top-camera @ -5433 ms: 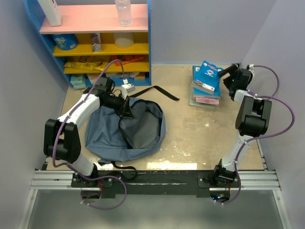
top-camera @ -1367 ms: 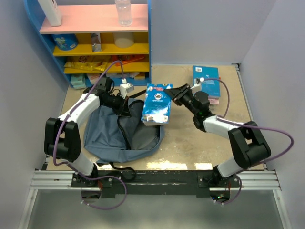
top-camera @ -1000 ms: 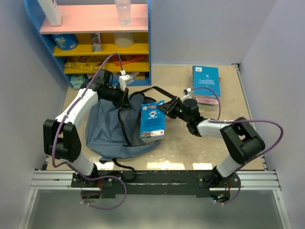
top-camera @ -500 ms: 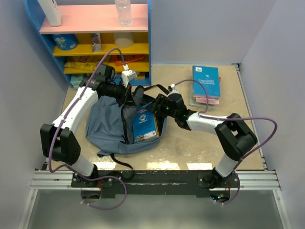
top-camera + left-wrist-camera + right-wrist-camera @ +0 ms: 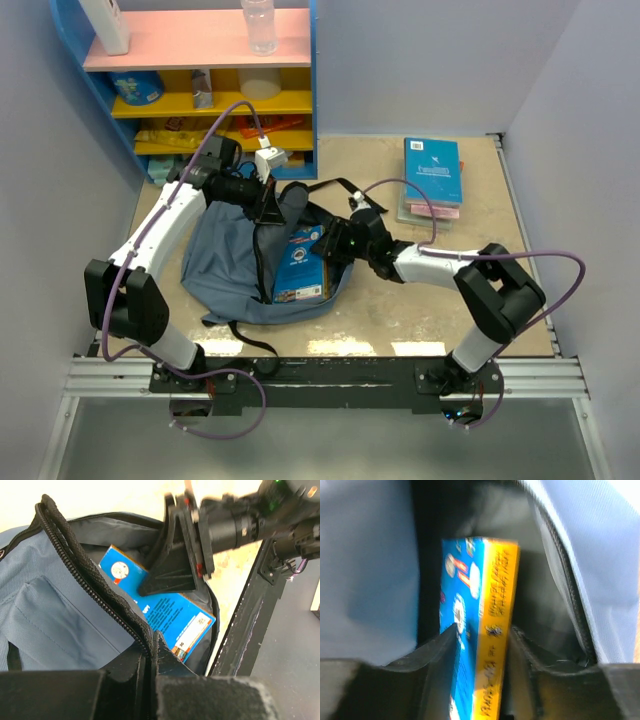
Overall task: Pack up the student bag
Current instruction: Place the book in the student bag.
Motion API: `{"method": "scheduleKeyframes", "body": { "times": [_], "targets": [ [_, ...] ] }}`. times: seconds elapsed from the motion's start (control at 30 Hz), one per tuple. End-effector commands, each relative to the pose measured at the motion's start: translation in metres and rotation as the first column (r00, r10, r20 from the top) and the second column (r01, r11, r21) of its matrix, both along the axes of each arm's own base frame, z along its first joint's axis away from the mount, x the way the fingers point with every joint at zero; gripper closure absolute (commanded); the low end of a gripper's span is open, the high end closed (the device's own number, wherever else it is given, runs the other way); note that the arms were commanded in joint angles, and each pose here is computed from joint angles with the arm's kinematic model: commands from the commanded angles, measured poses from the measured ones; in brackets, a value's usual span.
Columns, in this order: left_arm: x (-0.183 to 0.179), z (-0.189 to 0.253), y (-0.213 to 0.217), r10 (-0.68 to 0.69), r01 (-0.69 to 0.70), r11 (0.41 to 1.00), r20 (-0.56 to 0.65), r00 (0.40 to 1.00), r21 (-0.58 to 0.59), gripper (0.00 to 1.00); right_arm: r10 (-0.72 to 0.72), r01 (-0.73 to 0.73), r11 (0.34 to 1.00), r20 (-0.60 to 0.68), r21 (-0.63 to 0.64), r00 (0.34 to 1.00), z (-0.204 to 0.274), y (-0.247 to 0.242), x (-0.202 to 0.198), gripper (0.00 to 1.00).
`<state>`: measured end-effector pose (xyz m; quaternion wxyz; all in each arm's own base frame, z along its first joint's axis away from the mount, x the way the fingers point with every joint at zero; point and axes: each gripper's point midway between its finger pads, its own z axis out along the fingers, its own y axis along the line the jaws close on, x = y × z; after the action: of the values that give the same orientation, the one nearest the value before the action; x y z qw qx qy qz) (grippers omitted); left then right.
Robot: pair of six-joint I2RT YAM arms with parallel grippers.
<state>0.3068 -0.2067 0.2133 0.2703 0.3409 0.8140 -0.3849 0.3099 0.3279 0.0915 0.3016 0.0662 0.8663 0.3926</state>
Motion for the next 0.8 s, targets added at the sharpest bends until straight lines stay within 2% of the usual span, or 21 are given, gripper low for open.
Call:
{"method": "scheduleKeyframes", "body": {
  "times": [0.0,0.03,0.07,0.1,0.27,0.43,0.53,0.6,0.63,0.77],
  "targets": [
    [0.008,0.019,-0.005,-0.006,0.009,0.999,0.073,0.997,-0.035,1.00,0.093,-0.093,0.996,-0.088,0.008,0.992,-0.024,0.011,-0.037,0.67],
    [0.008,0.021,-0.006,-0.010,0.013,0.999,0.073,0.997,-0.042,1.00,0.100,-0.100,0.995,-0.097,0.004,0.990,-0.028,0.014,-0.040,0.88],
    [0.009,0.023,-0.006,-0.007,0.010,0.999,0.071,0.997,-0.048,1.00,0.101,-0.102,0.995,-0.111,0.000,0.989,-0.035,0.016,-0.041,0.96],
    [0.010,0.028,-0.007,-0.006,0.010,0.998,0.081,0.997,-0.055,1.00,0.109,-0.108,0.994,-0.112,0.012,0.988,-0.034,0.020,-0.041,1.00],
    [0.019,0.042,-0.010,-0.004,0.010,0.999,0.117,0.993,-0.053,1.00,0.133,-0.128,0.984,-0.029,0.123,0.991,-0.003,0.053,-0.021,1.00],
    [0.016,0.072,-0.022,-0.040,0.051,0.994,0.118,0.992,-0.097,1.00,-0.011,-0.012,0.963,0.085,0.270,0.996,0.037,0.084,0.017,1.00],
    [0.009,0.084,-0.033,-0.062,0.077,0.992,0.145,0.987,-0.101,1.00,-0.079,0.033,0.926,0.106,0.375,0.991,0.050,0.103,0.036,1.00],
    [0.002,0.087,-0.040,-0.079,0.095,0.989,0.139,0.987,-0.110,1.00,-0.099,0.026,0.875,0.127,0.484,0.987,0.077,0.120,0.048,1.00],
    [0.000,0.088,-0.041,-0.086,0.101,0.988,0.134,0.987,-0.114,1.00,-0.100,0.027,0.866,0.119,0.500,0.988,0.072,0.126,0.051,1.00],
    [-0.002,0.079,-0.037,-0.087,0.099,0.991,0.126,0.988,-0.088,1.00,-0.147,0.039,0.778,0.121,0.627,0.982,0.109,0.140,0.064,1.00]
  ]
}}
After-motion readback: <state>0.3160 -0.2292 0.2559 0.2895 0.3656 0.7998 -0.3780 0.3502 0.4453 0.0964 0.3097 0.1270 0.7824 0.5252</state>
